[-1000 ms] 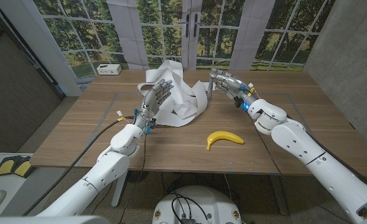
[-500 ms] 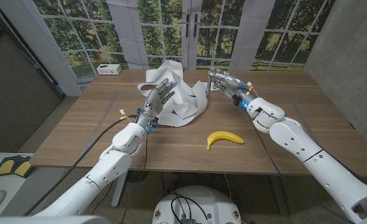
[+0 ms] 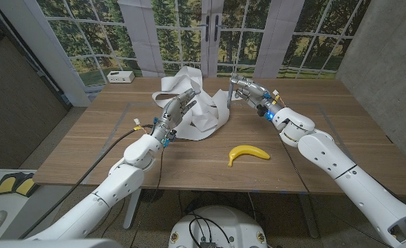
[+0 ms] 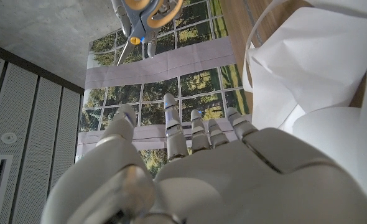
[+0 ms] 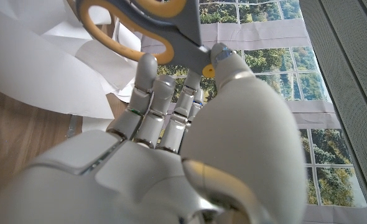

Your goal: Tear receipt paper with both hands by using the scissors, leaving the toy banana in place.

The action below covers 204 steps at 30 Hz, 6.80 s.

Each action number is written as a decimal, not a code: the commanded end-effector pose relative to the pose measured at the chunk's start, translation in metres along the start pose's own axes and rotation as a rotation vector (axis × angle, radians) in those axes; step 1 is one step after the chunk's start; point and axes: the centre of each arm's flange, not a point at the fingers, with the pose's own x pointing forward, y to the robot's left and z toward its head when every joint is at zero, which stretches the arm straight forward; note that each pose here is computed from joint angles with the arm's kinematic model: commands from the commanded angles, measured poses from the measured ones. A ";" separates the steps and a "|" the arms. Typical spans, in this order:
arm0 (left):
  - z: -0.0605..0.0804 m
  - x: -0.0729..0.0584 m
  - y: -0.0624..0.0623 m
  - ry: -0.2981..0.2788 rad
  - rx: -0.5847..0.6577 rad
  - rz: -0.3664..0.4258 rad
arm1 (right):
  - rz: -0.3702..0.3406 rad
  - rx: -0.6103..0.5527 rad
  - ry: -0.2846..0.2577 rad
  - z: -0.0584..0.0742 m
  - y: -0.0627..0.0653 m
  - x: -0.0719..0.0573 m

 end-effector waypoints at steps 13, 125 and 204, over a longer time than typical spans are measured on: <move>0.020 0.001 -0.005 0.041 0.208 -0.011 | 0.023 0.012 0.012 0.001 0.001 -0.002; 0.003 0.023 -0.033 0.079 0.171 -0.170 | 0.097 0.046 0.074 -0.008 0.021 0.012; 0.000 0.024 -0.044 0.091 0.213 -0.199 | 0.181 0.002 0.090 -0.013 0.058 0.012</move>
